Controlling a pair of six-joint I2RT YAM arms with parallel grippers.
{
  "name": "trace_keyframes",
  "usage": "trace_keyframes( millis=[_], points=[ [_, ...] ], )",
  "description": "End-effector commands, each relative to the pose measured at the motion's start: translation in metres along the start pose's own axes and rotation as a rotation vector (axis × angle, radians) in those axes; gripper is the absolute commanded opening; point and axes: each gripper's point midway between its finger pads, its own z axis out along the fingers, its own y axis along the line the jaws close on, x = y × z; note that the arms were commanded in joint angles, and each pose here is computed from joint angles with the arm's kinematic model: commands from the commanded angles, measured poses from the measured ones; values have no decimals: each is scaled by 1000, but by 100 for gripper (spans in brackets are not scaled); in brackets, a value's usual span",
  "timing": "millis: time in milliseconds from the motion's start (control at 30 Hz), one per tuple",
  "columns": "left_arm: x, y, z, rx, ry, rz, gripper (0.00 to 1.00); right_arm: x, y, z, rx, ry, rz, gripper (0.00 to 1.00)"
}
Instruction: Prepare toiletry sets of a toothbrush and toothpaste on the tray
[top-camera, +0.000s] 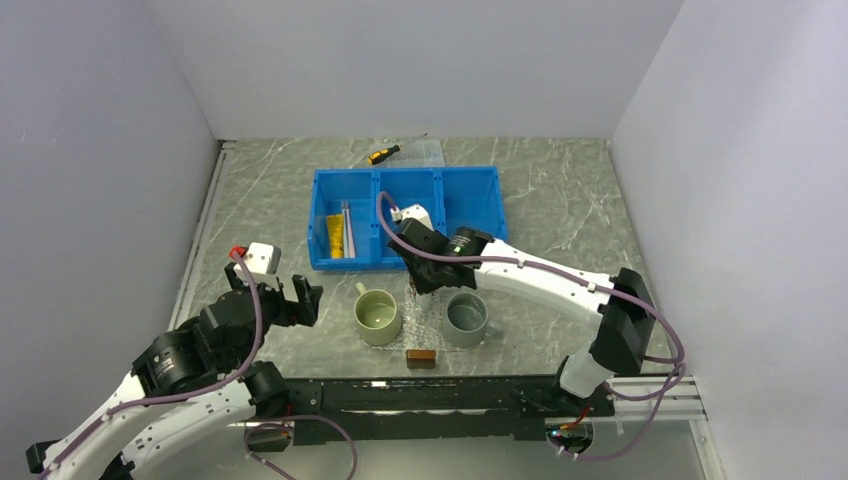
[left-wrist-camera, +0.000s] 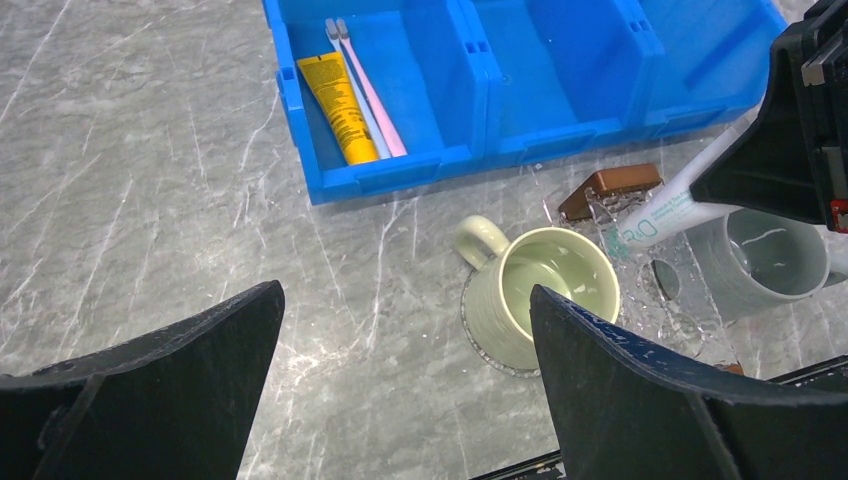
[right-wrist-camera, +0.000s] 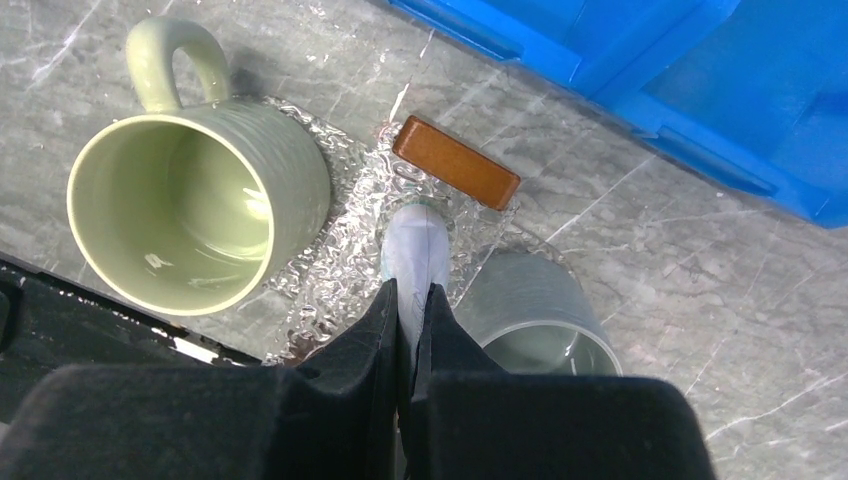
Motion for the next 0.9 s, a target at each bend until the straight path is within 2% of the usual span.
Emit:
trace_keyframes(
  millis=[0, 600, 700, 767, 867],
  points=[
    [-2, -2, 3, -5, 1, 7, 99, -12, 3, 2, -5, -57, 30, 0],
    [-2, -3, 6, -8, 8, 16, 99, -4, 2, 15, 9, -49, 39, 0],
    [-1, -3, 6, -8, 9, 17, 99, -4, 3, 16, 7, -49, 39, 3],
    [-1, -3, 6, -8, 8, 17, 99, -4, 3, 16, 8, -47, 39, 12],
    [-1, -3, 6, -9, 11, 19, 100, -6, 3, 14, 13, -54, 40, 19]
  ],
)
